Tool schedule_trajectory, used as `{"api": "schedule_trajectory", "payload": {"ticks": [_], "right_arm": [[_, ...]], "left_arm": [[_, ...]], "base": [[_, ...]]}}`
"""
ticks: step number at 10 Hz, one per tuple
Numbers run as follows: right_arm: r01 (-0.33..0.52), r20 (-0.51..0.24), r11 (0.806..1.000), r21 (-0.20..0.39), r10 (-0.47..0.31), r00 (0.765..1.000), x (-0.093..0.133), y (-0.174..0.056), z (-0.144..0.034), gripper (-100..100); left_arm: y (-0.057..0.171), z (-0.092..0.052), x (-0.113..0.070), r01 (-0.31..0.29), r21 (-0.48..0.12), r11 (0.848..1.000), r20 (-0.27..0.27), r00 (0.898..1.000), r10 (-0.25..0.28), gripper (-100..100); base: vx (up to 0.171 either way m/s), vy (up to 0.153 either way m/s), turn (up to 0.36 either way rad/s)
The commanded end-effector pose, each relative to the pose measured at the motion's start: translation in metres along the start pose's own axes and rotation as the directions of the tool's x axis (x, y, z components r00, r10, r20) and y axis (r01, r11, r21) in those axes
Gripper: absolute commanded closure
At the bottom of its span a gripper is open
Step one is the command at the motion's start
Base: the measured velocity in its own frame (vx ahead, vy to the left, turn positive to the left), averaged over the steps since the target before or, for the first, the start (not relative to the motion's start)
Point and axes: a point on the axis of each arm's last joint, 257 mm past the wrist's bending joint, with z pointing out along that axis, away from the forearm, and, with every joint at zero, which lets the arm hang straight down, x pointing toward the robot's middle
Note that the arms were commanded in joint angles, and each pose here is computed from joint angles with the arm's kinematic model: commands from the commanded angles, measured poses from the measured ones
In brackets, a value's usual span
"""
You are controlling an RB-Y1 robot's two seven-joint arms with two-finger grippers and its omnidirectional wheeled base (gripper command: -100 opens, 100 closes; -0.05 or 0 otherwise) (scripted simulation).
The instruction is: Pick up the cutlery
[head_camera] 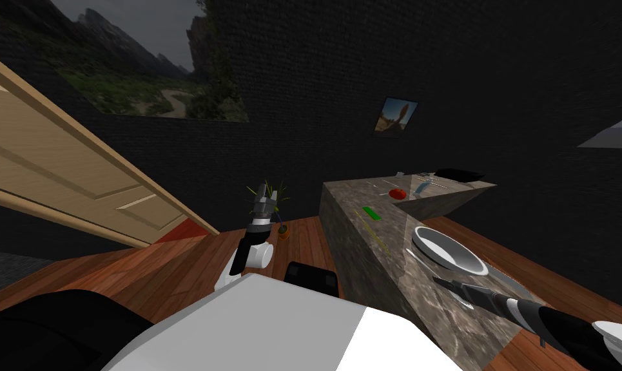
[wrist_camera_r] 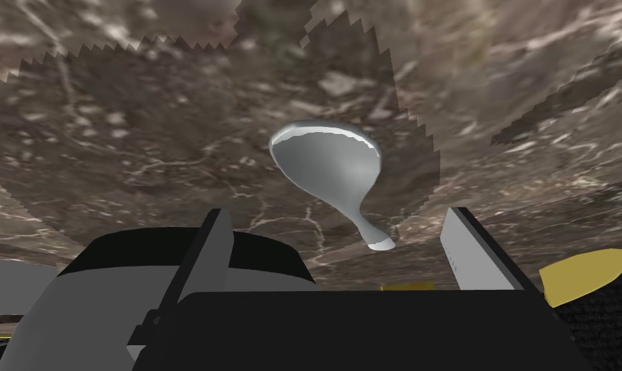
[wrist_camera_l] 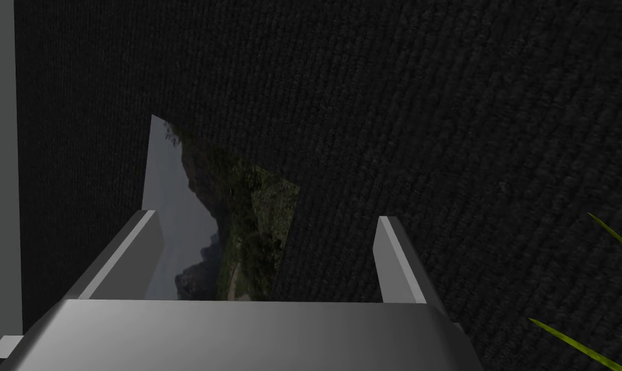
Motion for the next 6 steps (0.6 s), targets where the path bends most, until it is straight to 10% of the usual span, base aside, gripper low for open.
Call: {"api": "schedule_trajectory", "payload": {"ticks": [1, 5, 6], "right_arm": [[-0.034, -0.003, 0.999, -0.001, 0.034, 0.999, 0.002, -0.003, 0.004, -100], [-0.048, -0.02, 0.999, 0.011, 0.048, 0.999, 0.011, -0.009, 0.006, -100], [-0.049, -0.022, 0.999, 0.01, 0.049, 0.999, 0.011, -0.009, 0.006, 100]], "left_arm": [[0.0, 0.0, 0.0, 0.0, 0.0, 1.0, 0.0, 1.0, 0.0, 0], [0.0, 0.0, 0.0, 0.0, 0.0, 1.0, 0.0, 1.0, 0.0, 0], [0.0, 0.0, 0.0, 0.0, 0.0, 1.0, 0.0, 1.0, 0.0, 0]], "base": [[-0.044, 0.022, 0.088], [-0.03, 0.015, 0.051], [0.0, 0.0, 0.0]]}}
